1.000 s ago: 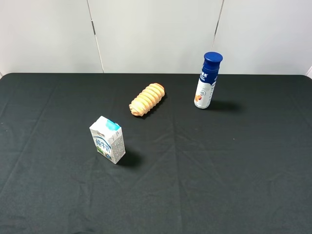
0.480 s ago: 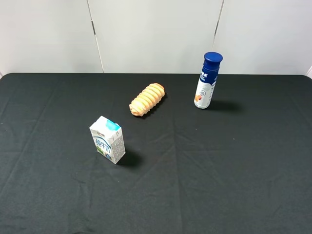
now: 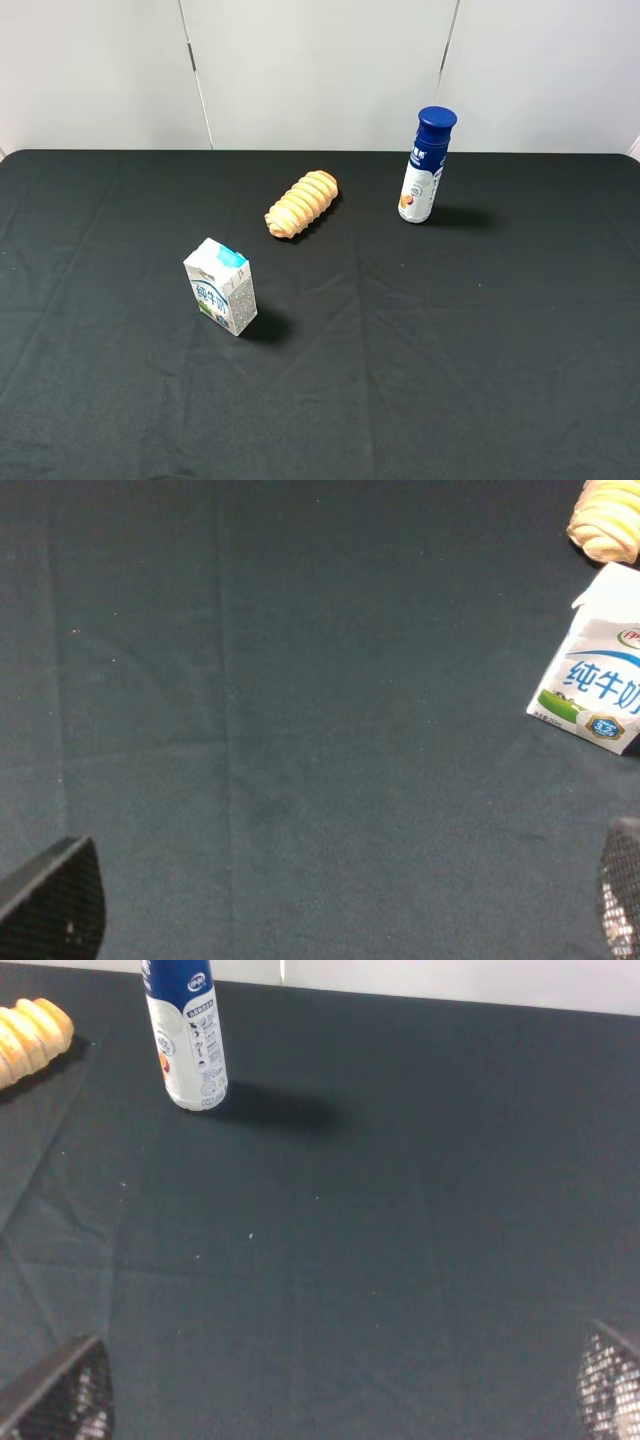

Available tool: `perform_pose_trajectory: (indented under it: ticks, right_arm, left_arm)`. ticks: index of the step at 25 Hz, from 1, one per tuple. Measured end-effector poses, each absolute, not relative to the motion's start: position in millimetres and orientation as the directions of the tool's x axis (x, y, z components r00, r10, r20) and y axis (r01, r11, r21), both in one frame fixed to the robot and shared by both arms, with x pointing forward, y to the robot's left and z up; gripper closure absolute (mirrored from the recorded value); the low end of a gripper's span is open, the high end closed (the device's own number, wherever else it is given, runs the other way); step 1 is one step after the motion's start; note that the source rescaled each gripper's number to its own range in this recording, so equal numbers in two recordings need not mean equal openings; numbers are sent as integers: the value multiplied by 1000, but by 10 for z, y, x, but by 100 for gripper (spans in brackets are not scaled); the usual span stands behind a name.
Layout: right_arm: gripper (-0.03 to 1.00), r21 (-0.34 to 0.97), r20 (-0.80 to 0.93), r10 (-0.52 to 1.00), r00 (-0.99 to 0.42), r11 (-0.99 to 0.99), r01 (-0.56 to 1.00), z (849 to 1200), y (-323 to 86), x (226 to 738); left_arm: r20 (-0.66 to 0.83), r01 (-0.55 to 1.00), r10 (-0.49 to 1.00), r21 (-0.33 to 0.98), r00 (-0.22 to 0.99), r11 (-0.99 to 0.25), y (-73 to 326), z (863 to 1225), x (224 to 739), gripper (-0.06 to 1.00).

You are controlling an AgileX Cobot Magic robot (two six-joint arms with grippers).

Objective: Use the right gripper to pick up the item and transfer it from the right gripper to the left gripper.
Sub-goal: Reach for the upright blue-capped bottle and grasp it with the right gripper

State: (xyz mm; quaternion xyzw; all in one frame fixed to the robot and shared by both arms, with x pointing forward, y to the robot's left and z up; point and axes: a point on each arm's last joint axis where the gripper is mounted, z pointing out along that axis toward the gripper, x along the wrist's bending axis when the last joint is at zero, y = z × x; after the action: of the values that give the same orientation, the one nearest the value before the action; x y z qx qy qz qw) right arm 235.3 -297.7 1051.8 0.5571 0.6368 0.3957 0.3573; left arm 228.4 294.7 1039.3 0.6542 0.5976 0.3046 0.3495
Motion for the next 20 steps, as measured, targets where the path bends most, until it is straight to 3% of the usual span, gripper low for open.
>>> perform_pose_trajectory:
  ticks: [20]
  right_arm:
    - [-3, 903, -14, 992, -124, 66, 425, 10525, -2977, 2350]
  left_arm:
    - [-19, 569, 995, 821, 100, -41, 2947, 10393, 2284, -2]
